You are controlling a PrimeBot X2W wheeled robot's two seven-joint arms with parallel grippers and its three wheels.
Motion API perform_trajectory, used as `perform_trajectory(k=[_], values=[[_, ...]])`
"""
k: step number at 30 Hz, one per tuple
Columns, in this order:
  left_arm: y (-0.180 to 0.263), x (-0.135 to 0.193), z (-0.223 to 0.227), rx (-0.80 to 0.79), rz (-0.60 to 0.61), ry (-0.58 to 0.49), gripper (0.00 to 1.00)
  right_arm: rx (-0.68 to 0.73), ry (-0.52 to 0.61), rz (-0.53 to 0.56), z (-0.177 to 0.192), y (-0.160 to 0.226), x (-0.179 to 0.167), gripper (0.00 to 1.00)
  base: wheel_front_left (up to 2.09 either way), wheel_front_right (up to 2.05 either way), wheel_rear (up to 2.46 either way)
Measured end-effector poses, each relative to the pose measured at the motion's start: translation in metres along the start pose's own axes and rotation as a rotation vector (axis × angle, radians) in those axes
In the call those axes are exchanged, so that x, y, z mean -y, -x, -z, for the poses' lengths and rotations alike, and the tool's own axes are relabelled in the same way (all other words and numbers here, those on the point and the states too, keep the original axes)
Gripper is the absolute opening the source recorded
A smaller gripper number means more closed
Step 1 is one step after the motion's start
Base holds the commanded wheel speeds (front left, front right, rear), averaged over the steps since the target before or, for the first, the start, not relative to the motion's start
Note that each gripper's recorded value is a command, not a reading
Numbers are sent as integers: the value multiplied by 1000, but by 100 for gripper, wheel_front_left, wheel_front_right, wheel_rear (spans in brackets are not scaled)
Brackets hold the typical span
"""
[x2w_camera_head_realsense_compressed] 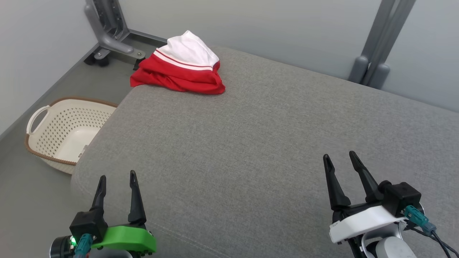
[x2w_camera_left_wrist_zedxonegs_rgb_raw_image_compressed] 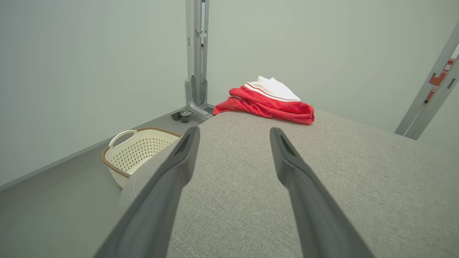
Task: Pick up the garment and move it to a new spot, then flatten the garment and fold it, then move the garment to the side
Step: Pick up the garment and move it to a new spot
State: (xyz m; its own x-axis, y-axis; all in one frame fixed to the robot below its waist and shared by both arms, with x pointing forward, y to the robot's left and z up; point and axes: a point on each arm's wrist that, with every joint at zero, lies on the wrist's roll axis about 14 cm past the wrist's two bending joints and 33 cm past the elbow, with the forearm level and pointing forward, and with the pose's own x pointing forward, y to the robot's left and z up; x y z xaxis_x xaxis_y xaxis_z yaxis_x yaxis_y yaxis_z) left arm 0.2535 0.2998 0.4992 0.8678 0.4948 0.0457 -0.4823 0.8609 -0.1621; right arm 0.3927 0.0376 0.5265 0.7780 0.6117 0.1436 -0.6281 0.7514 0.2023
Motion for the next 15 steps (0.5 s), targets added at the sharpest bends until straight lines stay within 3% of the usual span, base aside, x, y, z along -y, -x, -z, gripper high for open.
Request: perform_trajectory(k=[8,15], values=[[7,-18,-2,-1,-61,-12,100,-29,-16,-54,12,-12,-14,100,0,0,0],[3,-18,2,-19,-69,-19,100,-7,-3,-29,7,-20,-1,100,0,0,0]])
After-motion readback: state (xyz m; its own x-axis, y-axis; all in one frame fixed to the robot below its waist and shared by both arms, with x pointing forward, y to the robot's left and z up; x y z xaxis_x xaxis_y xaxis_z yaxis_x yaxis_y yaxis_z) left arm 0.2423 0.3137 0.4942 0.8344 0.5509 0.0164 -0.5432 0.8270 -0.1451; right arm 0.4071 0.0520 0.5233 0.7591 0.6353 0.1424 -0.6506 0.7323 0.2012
